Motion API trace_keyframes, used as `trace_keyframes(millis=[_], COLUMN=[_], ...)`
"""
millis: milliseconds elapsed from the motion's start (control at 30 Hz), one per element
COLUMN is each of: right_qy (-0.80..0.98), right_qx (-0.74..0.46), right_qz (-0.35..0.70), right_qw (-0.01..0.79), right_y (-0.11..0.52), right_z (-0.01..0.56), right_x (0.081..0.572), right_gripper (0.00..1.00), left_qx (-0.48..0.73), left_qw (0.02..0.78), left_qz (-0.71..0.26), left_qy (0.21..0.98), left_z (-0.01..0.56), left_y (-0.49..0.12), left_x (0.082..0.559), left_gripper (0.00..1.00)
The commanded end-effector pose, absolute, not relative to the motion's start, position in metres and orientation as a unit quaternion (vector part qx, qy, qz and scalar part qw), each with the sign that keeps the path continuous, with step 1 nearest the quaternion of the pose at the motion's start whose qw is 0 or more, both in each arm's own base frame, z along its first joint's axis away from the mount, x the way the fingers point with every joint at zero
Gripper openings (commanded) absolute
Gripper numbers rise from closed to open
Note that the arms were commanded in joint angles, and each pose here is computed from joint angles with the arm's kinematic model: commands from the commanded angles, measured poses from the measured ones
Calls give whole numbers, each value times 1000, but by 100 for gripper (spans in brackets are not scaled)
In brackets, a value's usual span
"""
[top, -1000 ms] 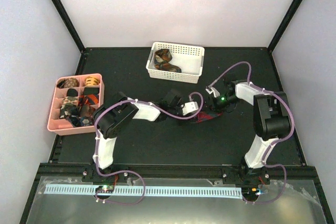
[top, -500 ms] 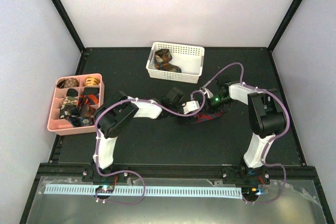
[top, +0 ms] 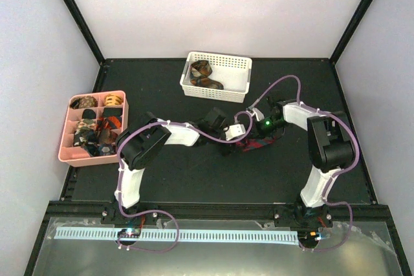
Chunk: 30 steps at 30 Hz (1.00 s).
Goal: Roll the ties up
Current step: Roll the tie at the center of the board.
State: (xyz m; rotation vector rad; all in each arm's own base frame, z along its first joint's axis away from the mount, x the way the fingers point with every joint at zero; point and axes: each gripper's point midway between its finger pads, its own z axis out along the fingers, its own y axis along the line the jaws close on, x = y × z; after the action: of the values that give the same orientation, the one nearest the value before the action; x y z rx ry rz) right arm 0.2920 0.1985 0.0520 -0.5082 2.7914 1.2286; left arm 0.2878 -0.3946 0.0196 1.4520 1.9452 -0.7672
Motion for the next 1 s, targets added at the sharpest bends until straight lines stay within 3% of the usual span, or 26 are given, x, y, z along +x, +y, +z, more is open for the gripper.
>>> trace_keyframes(millis=[0, 200, 500, 633, 967], right_qy=[943, 952, 942, 942, 944], right_qx=[-171, -170, -158, -162, -153], right_qz=[284, 257, 296, 293, 292], right_qw=[-6, 4, -6, -3, -5], right_y=[165, 155, 176, 174, 173], right_z=[12, 11, -1, 2, -3], right_x=[270, 274, 273, 272, 266], right_gripper=[2, 2, 2, 2, 2], left_qx=[517, 512, 507, 499, 479], left_qw=[274, 306, 359, 399, 408], left_qz=[-280, -295, -314, -332, -382], left_qy=[761, 747, 718, 694, 677], left_z=[9, 24, 38, 52, 55], left_y=[-375, -374, -350, -362, -384], left_x=[290, 291, 282, 291, 288], left_gripper=[76, 78, 81, 86, 90])
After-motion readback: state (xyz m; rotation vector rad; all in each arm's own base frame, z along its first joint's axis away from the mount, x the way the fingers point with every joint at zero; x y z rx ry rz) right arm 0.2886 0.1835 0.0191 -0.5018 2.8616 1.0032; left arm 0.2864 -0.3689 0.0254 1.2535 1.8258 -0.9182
